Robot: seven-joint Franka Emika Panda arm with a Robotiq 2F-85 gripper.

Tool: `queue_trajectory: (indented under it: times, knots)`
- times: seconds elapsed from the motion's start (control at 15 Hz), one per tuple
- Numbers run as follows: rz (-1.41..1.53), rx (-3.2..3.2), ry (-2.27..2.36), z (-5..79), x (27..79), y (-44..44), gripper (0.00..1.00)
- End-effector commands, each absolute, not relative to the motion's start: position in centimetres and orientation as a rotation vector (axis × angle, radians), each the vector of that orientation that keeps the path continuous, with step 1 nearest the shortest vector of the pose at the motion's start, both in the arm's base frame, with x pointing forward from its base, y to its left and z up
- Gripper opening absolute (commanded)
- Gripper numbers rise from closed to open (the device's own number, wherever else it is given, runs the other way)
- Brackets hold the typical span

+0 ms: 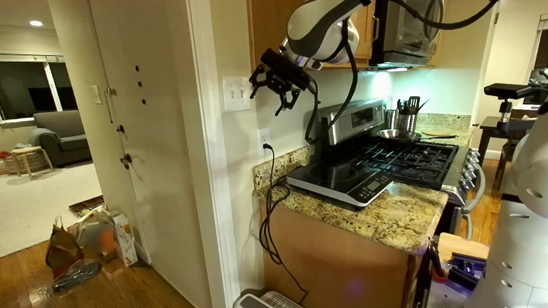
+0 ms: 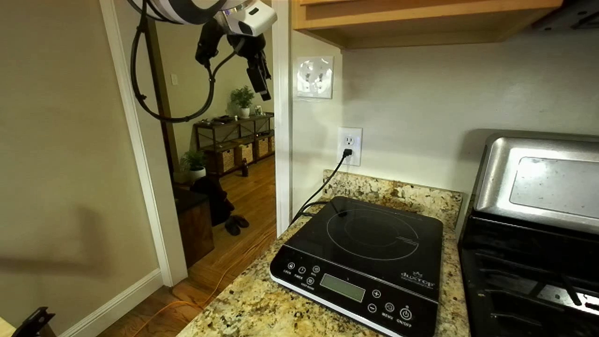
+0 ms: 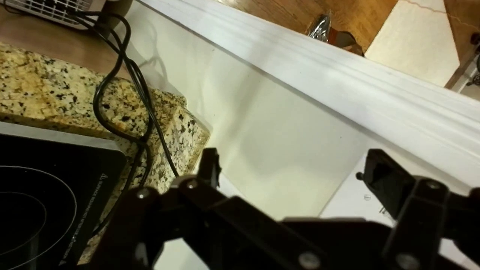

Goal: Turn off the switch on the left

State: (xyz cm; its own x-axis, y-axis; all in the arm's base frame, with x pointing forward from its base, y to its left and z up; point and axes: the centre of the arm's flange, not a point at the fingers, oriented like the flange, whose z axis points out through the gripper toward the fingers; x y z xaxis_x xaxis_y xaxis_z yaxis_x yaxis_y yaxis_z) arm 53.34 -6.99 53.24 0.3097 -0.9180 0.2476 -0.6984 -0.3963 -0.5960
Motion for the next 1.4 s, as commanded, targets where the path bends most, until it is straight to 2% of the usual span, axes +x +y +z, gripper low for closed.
queue_trajectory:
  times: [0.0,0.27,0.6,1.33]
  knots:
    - [-0.906,-2.056,1.570,53.1,54.9,-7.7,1.00]
    - [-0.986,-1.917,1.683,52.8,56.7,-9.8,1.00]
    - [-0.954,-1.789,1.802,52.1,59.0,-11.4,1.00]
    - [-0.915,-1.704,1.729,52.9,63.0,-8.9,1.00]
